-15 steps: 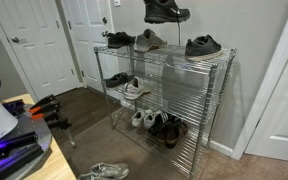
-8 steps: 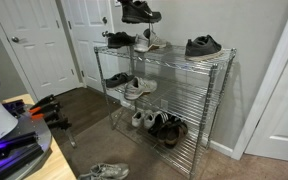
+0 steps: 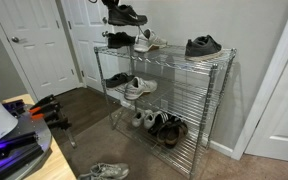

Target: Pick up the black nike sneaker on the top shoe rack to the right and move it to the left side of the top shoe rack next to the other nike sneaker

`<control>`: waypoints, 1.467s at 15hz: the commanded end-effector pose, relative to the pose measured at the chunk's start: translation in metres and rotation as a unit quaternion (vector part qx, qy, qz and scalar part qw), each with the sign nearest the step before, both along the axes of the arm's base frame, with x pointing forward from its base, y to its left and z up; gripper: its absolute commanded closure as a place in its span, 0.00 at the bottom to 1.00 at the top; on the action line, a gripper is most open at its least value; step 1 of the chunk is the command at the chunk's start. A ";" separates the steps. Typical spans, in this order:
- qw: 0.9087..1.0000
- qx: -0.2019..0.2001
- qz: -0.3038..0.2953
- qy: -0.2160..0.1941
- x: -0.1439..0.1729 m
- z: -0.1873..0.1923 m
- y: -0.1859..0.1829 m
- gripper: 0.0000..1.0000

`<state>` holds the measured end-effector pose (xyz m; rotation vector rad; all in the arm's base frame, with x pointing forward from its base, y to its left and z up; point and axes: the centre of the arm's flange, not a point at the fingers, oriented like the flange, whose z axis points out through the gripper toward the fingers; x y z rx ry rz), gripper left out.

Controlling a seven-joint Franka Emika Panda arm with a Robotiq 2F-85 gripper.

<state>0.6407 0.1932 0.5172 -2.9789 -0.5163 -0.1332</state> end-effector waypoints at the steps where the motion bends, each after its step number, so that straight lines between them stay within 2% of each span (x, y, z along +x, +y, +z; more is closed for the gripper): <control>1: 1.000 0.001 -0.009 -0.020 0.010 -0.012 0.008 0.95; 6: 0.999 -0.033 -0.020 0.007 0.041 -0.062 0.028 0.95; 10: 0.999 -0.047 -0.018 0.018 0.050 -0.092 0.057 0.95; 15: 0.999 -0.051 -0.013 0.012 0.053 -0.108 0.086 0.95; 20: 0.997 -0.062 -0.023 -0.035 0.062 -0.109 0.087 0.95; 21: 0.997 -0.064 -0.026 -0.040 0.063 -0.109 0.087 0.63; 22: 0.997 -0.066 -0.026 -0.043 0.063 -0.109 0.087 0.62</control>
